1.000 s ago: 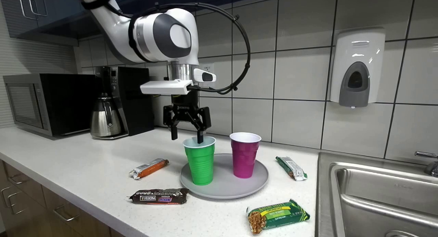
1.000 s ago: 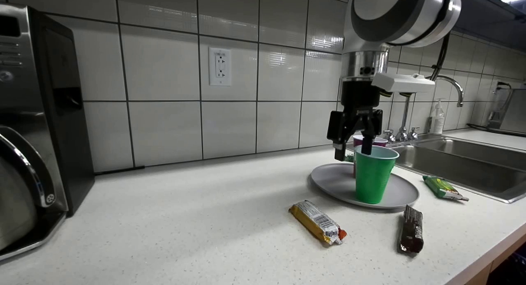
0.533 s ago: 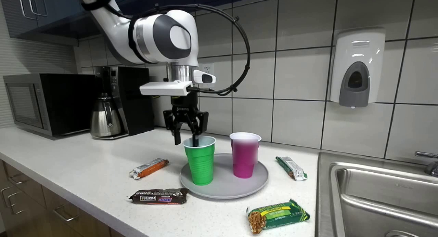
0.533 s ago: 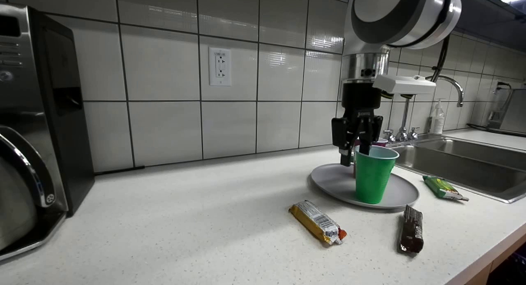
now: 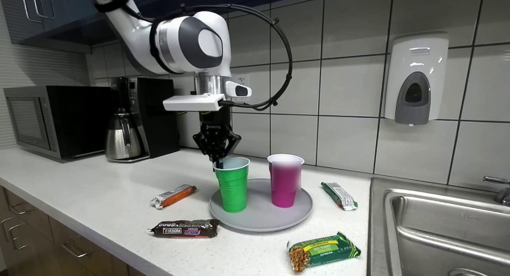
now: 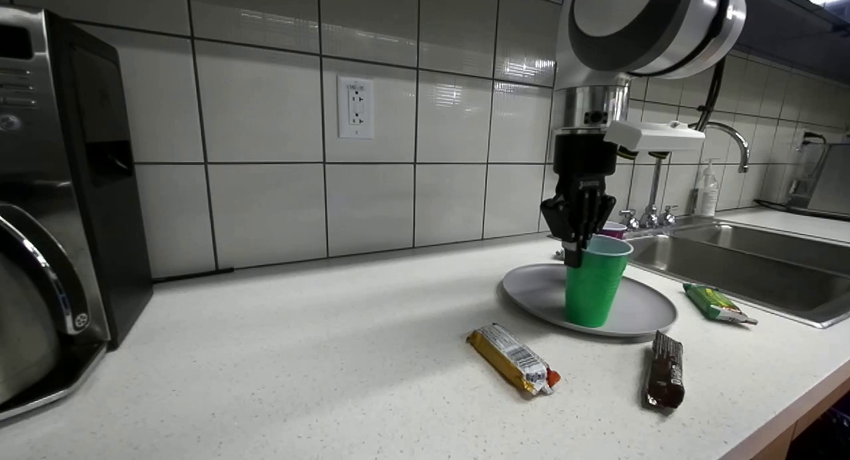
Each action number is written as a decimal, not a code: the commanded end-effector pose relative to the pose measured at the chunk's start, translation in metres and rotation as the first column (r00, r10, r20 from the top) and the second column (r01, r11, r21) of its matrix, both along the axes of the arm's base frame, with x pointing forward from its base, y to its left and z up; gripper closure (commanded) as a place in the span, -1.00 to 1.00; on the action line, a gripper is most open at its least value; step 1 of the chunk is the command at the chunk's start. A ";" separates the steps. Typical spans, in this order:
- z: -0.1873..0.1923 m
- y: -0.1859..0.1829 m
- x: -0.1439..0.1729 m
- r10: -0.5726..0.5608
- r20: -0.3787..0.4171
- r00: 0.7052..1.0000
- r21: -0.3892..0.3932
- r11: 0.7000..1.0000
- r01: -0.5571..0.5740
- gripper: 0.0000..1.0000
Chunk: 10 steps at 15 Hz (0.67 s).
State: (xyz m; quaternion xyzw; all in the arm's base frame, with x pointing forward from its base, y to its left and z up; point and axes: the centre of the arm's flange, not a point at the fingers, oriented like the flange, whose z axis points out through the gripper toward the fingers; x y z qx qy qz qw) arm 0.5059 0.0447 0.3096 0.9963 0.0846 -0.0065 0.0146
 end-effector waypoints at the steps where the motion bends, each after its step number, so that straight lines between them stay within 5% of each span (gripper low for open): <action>1: 0.006 -0.006 -0.003 0.024 -0.014 1.000 -0.031 0.999 -0.025 1.00; 10: 0.028 0.007 0.017 0.058 -0.009 0.998 -0.041 0.997 -0.058 0.98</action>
